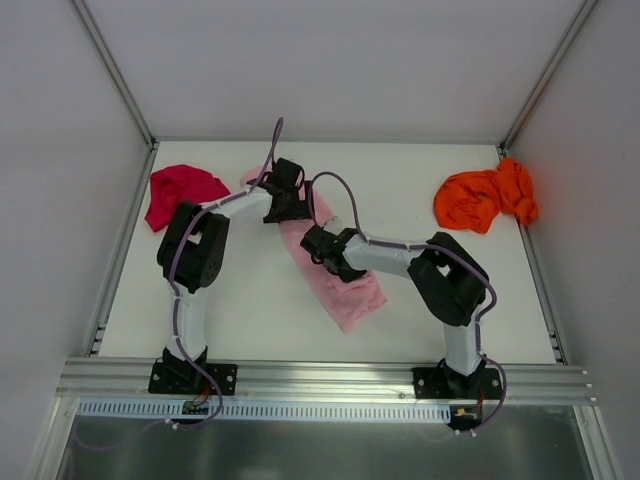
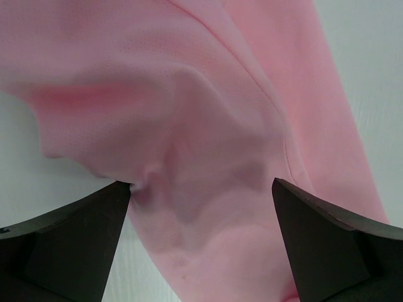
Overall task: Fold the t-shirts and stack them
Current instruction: Rotate the tshirt 90 degrees, then grab the bottom of the folded rectangular tshirt with left arm
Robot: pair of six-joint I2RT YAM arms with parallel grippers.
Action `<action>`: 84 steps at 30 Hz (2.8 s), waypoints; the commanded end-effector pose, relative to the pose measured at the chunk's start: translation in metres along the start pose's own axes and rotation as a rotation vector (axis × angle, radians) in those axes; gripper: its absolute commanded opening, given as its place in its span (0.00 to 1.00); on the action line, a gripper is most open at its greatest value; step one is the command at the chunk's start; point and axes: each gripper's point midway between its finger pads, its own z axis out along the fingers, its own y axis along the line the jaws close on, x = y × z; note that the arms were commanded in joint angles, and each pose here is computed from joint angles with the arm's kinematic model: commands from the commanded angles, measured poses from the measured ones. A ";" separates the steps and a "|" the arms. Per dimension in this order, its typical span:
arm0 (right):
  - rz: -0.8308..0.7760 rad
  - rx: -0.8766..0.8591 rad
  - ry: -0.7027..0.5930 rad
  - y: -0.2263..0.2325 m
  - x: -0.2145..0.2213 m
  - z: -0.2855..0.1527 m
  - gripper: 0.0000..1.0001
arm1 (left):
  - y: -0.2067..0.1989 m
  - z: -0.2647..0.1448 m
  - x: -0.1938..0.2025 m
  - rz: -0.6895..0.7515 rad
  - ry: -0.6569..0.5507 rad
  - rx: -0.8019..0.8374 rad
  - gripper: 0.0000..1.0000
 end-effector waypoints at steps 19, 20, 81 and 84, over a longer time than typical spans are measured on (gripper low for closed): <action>0.021 -0.108 -0.058 0.026 0.002 -0.017 0.01 | -0.071 0.024 -0.036 0.103 0.048 0.298 0.99; 0.021 -0.112 -0.061 0.027 0.002 -0.018 0.01 | -0.076 0.022 -0.039 0.107 0.042 0.322 0.99; 0.618 0.312 -0.292 -0.200 -0.036 -0.066 0.79 | -0.100 -0.080 0.036 0.187 -0.196 0.481 0.99; 0.612 0.285 -0.300 -0.196 -0.039 -0.066 0.79 | -0.106 -0.069 0.052 0.210 -0.166 0.468 0.99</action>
